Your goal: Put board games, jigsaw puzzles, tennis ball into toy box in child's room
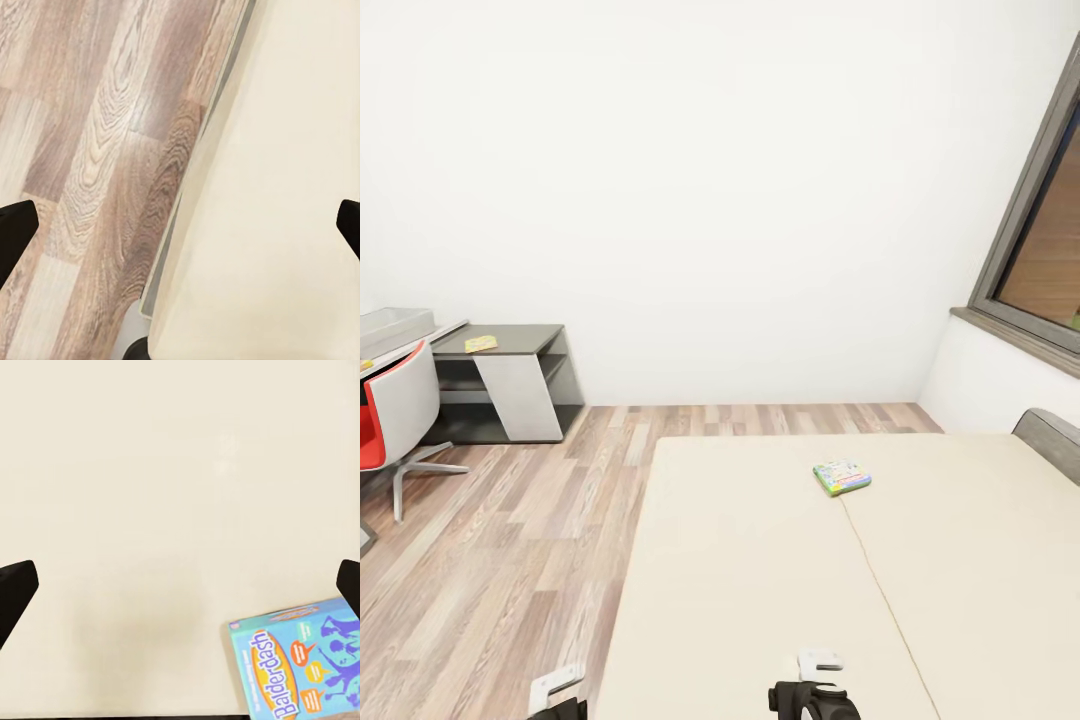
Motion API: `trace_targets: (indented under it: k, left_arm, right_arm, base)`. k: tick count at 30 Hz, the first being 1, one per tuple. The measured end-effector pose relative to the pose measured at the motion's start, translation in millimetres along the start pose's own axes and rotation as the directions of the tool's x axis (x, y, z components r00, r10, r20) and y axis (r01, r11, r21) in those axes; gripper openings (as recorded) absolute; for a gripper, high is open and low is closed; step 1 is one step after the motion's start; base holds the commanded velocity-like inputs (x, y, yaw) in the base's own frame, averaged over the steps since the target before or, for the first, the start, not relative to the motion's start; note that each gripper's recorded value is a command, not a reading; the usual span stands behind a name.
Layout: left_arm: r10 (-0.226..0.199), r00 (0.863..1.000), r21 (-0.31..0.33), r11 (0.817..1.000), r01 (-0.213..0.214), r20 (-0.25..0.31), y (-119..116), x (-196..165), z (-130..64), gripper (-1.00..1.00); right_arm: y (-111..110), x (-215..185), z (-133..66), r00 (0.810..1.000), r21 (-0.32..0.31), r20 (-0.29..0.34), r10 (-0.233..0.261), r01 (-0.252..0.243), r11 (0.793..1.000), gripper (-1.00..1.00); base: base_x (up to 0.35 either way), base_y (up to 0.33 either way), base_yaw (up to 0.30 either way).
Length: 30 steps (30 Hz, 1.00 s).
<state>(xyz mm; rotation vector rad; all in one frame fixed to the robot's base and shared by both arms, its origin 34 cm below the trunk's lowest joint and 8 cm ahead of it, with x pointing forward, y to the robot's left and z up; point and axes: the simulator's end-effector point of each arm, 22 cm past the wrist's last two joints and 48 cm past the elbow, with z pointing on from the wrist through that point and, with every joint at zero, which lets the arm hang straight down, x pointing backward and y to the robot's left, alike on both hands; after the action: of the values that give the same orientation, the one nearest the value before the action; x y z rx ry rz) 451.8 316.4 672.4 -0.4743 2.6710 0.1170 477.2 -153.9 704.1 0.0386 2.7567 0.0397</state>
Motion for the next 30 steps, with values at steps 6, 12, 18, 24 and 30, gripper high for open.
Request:
trace_targets:
  k: [6,12,18,24,30]
  left_arm:
    - [0.000,1.000,0.000,1.000,0.000,0.000,0.0,0.0,0.0,1.00]
    - [0.000,1.000,0.000,1.000,0.000,0.000,0.0,0.0,0.0,1.00]
    - [0.000,1.000,0.000,1.000,0.000,0.000,0.0,0.0,0.0,1.00]
    - [0.000,1.000,0.000,1.000,0.000,0.000,0.0,0.0,0.0,1.00]
    - [0.000,1.000,0.000,1.000,0.000,0.000,-0.4,0.3,0.0,1.00]
  right_arm:
    - [0.0,0.0,0.0,1.000,0.000,0.000,0.000,0.000,1.000,1.00]
    - [-0.1,0.0,0.0,1.000,0.000,0.000,0.000,0.000,1.000,1.00]
    - [0.0,0.0,0.0,1.000,0.000,0.000,0.000,0.000,1.000,1.00]
    - [0.0,-0.1,0.0,1.000,0.000,0.000,0.000,0.000,1.000,1.00]
    - [0.0,0.1,0.0,1.000,0.000,0.000,0.000,0.000,1.000,1.00]
  base:
    - [0.000,-0.059,0.000]
    - [0.000,-0.150,0.000]
    - [0.000,-0.035,0.000]
    - [0.000,-0.006,0.000]
    - [0.000,-0.105,0.000]
